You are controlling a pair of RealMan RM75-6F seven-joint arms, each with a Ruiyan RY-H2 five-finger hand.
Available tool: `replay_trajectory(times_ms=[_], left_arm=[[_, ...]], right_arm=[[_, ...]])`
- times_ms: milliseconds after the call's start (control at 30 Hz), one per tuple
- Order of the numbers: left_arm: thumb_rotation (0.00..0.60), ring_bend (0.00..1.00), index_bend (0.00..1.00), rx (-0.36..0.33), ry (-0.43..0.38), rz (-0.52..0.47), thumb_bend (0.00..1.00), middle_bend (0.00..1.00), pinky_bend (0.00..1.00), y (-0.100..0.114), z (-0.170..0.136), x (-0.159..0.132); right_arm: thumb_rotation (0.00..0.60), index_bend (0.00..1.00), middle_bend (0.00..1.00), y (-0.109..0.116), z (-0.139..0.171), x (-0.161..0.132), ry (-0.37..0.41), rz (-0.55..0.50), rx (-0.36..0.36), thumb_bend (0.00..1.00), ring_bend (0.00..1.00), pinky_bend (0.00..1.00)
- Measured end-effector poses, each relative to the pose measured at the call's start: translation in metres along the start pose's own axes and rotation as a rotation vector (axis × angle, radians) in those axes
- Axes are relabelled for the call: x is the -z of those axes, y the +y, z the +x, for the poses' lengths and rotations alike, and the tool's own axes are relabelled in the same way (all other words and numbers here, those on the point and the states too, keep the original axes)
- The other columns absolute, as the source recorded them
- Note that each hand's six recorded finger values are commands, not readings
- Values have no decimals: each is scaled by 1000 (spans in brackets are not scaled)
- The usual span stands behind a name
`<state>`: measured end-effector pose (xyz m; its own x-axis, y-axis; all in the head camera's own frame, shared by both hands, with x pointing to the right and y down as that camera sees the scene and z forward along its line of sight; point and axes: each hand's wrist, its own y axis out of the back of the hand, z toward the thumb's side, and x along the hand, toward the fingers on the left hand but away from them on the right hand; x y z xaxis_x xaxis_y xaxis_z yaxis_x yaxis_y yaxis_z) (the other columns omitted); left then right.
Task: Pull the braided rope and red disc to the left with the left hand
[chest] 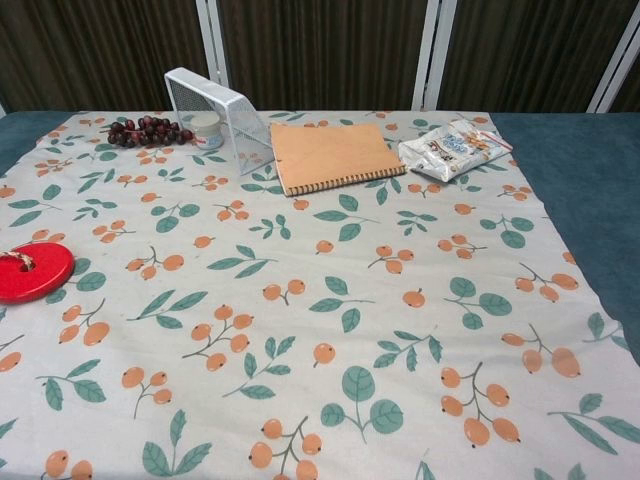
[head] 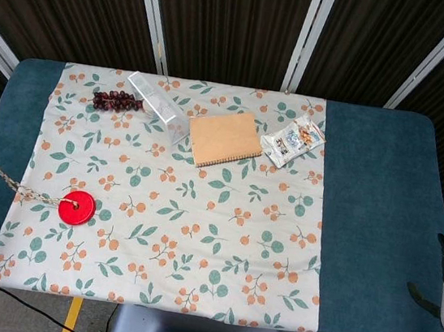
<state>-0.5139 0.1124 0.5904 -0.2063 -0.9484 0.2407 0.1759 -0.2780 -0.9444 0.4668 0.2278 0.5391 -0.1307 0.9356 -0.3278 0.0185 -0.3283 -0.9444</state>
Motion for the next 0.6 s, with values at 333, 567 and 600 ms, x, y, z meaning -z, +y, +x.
replay_trajectory(times_ms=[333, 567, 600], left_arm=[[600, 143, 475, 86, -382, -86, 581, 303, 223, -21, -27, -105], [600, 0, 0, 237, -416, -16, 392, 0, 48, -49, -40, -110], [600, 0, 0, 257, -400, -6, 392, 0, 45, -51, -40, -107]], right_arm=[[600, 0, 0, -2, -2, -2, 5, -29, -7, 290, 0, 0], [600, 0, 0, -3, -4, 3, -6, -32, -12, 290, 0, 0], [600, 0, 0, -3, -4, 3, -4, -33, -12, 290, 0, 0]])
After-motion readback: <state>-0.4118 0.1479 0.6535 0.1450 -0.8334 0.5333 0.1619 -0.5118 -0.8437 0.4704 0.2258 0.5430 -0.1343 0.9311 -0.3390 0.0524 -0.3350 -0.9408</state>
